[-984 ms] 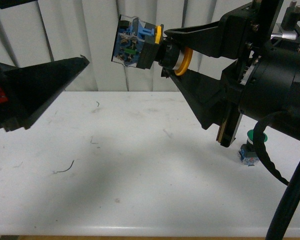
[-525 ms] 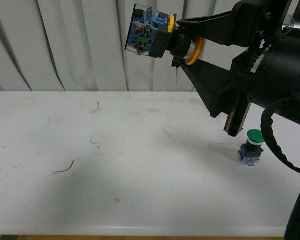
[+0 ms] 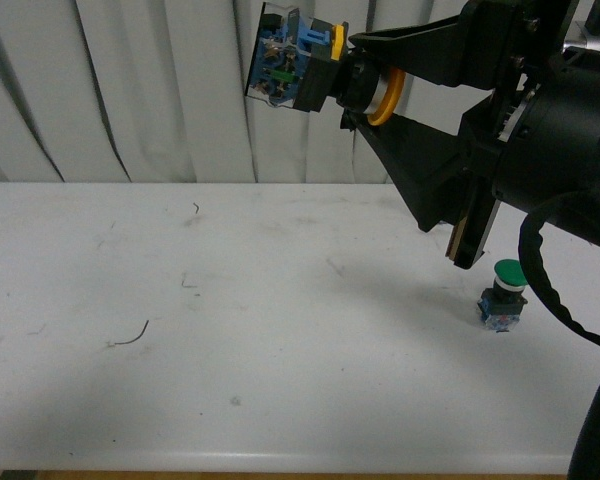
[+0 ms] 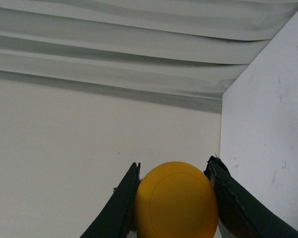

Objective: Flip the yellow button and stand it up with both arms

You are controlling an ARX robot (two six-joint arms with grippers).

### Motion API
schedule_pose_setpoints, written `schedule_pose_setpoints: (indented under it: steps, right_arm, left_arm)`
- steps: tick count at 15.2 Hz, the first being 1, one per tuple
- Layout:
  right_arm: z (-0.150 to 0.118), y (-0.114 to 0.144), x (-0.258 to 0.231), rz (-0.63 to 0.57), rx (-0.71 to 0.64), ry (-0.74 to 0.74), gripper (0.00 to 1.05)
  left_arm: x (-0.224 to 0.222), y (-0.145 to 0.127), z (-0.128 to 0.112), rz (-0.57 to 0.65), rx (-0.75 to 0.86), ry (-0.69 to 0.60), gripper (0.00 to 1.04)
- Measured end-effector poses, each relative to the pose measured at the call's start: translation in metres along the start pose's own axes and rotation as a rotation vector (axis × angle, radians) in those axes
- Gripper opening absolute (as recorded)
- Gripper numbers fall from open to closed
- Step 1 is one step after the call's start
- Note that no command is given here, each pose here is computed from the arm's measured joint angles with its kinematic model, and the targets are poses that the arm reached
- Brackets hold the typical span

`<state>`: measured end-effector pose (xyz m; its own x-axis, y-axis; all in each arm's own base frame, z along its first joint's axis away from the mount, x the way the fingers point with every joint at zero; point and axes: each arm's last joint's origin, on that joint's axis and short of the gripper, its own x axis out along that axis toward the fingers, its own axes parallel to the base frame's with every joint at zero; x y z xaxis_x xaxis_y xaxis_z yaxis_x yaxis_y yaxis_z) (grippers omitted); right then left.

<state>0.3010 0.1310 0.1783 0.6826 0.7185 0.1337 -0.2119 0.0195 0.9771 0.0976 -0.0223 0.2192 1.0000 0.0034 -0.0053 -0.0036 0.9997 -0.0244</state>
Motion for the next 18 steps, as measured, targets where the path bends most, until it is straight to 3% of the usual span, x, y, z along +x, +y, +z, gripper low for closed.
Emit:
schedule_pose_setpoints:
  steps: [3, 4, 7, 15, 16, 18]
  right_arm:
    - [0.000, 0.002, 0.000, 0.006, -0.013, 0.001, 0.36]
    - [0.000, 0.002, 0.000, 0.007, -0.020, 0.001, 0.36]
    - [0.000, 0.003, 0.000, 0.008, -0.025, 0.002, 0.36]
    - [-0.006, 0.003, 0.003, 0.014, -0.033, 0.023, 0.36]
    - [-0.007, 0.004, 0.003, 0.014, -0.066, 0.026, 0.36]
    - [-0.006, 0.013, 0.002, 0.035, -0.160, -0.008, 0.36]
  left_arm:
    - [0.000, 0.010, -0.016, 0.003, 0.007, -0.004, 0.06]
    - [0.000, 0.012, -0.021, 0.002, 0.009, -0.002, 0.02]
    - [0.000, 0.023, -0.028, 0.013, 0.010, -0.002, 0.02]
    - [0.000, 0.024, -0.053, -0.004, 0.010, -0.001, 0.02]
    - [0.000, 0.024, -0.053, -0.003, 0.010, -0.003, 0.07]
    - [0.000, 0.024, -0.053, -0.003, 0.010, -0.003, 0.29]
